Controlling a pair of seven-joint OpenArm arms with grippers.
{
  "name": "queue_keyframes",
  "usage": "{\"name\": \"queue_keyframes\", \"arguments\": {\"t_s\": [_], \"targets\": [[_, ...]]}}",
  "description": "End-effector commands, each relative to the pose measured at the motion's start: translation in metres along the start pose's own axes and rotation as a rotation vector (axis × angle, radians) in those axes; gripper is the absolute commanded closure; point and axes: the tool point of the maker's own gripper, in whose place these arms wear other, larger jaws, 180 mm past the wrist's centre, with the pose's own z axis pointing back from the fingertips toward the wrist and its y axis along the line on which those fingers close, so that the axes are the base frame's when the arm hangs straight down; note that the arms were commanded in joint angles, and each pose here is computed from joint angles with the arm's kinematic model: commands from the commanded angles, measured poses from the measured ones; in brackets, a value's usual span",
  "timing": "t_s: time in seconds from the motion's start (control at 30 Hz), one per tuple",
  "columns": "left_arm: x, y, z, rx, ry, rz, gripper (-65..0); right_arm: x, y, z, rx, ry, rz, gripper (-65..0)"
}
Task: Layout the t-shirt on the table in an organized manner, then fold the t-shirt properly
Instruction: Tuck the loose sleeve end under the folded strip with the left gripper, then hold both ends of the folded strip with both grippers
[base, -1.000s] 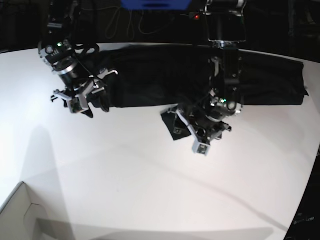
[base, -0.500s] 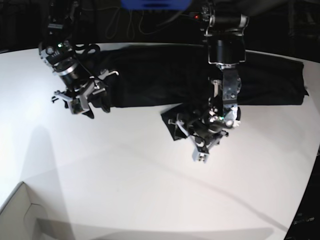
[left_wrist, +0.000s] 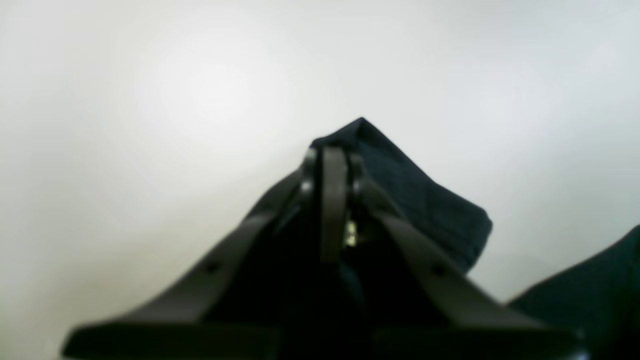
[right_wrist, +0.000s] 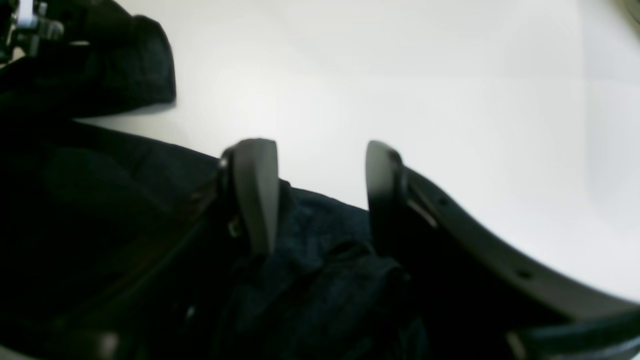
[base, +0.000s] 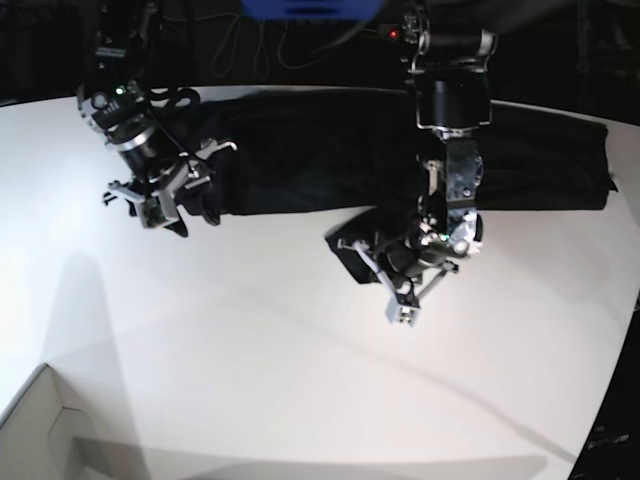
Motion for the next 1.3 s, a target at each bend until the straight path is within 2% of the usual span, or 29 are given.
{"name": "queue_keyframes", "arguments": {"t_s": [0.0,0.07,0.2,0.33,0.43,0.57,0.77,0.9,1.0,1.13,1.27], "targets": [[0.039,0.010,0.014,0.026,-0.113,-0.003,0.0,0.012,0.000,0.000,0.008,-0.052,-0.004,-28.7],[0.063,0.036,0.041,0.096,-0.211,0.031,0.0,0.008,0.001,-0.002,0.012,-0.040,-0.011,-28.7],[0.077,0.084,0.097,0.242,-0.279,0.086,0.0,0.004,0.002,-0.002,0.014,-0.031,-0.017,-28.7],[0.057,0.147,0.163,0.445,-0.312,0.198,0.0,0.004,0.002,-0.002,0.016,-0.032,-0.016,-28.7],[0.031,0.175,0.197,0.526,-0.325,0.283,0.0,0.004,0.003,-0.003,0.017,-0.032,-0.018,-28.7],[-0.003,0.204,0.228,0.563,-0.349,0.363,0.0,0.007,0.015,-0.006,0.050,-0.039,-0.012,-28.7],[-0.027,0.233,0.268,0.582,-0.411,0.435,0.0,0.009,0.026,-0.008,0.080,-0.043,-0.008,-28.7],[-0.053,0.247,0.276,0.602,-0.392,0.498,0.0,0.010,0.031,-0.009,0.094,-0.044,-0.006,-28.7],[-0.073,0.252,0.268,0.595,-0.360,0.555,0.0,0.009,0.031,-0.009,0.094,-0.042,-0.007,-28.7],[-0.084,0.255,0.263,0.592,-0.341,0.588,0.0,0.008,0.031,-0.008,0.095,-0.039,-0.008,-28.7],[-0.094,0.262,0.275,0.629,-0.356,0.626,-0.4,0.007,0.032,-0.008,0.095,-0.037,-0.009,-28.7]]}}
